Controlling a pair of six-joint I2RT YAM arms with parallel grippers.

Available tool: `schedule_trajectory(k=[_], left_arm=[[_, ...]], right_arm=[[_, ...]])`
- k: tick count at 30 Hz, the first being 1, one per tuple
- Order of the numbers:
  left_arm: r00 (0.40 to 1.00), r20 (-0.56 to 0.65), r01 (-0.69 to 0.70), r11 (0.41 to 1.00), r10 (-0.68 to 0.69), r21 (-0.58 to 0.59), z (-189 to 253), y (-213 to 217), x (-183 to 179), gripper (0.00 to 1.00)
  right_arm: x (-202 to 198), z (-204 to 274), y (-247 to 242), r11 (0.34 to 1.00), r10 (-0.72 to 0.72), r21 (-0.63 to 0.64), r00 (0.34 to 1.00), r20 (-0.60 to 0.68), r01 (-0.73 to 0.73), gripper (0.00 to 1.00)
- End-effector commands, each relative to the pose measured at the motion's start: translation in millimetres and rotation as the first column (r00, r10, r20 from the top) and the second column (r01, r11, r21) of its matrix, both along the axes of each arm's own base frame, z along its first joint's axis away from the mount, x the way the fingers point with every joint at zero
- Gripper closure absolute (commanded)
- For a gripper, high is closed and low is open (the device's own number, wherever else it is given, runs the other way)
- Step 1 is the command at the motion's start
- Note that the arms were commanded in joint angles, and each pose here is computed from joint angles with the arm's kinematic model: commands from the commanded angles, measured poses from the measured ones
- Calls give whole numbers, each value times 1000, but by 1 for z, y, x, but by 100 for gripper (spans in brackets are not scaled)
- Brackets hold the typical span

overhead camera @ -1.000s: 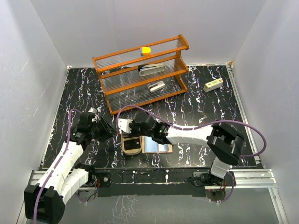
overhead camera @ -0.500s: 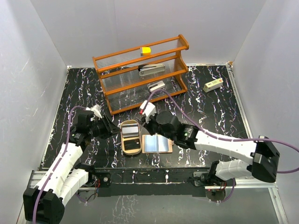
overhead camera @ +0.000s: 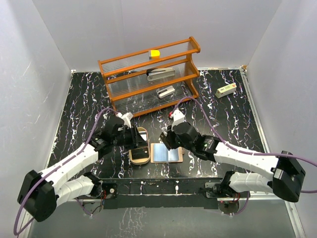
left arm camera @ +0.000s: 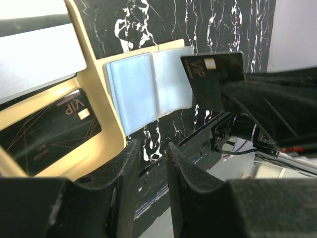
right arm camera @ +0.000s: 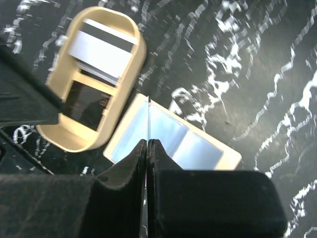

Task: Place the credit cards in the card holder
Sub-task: Insert the credit card into the card holder.

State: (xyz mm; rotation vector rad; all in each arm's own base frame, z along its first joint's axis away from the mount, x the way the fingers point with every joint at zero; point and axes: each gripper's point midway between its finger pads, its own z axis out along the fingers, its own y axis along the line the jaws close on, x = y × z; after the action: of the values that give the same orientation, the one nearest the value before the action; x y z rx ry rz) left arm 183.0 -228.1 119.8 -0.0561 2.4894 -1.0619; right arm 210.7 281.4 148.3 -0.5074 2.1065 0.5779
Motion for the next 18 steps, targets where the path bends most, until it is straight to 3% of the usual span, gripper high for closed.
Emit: schedule_trajectory(k=[1,7,14,18], left_arm=[[999,31,27,998,-25,-64,11,-27,10,74],[996,-14,88,994,-89,-66,-10,-53,3,73],[994,-45,95,995,-96,-9,-33,-55,5,73],[993,-91,80,992,-71,93,-54,-44,5,73]], right_arm=[[8,-11,-15,991,-63,111,993,-101,75,100],[1,-27,-13,979,-44,183,975,-218,85,100],[3,-38,-26,955,-154,209,953,-261,212,100],[1,-49,-30,943,-186,217,940,-288,253,100]])
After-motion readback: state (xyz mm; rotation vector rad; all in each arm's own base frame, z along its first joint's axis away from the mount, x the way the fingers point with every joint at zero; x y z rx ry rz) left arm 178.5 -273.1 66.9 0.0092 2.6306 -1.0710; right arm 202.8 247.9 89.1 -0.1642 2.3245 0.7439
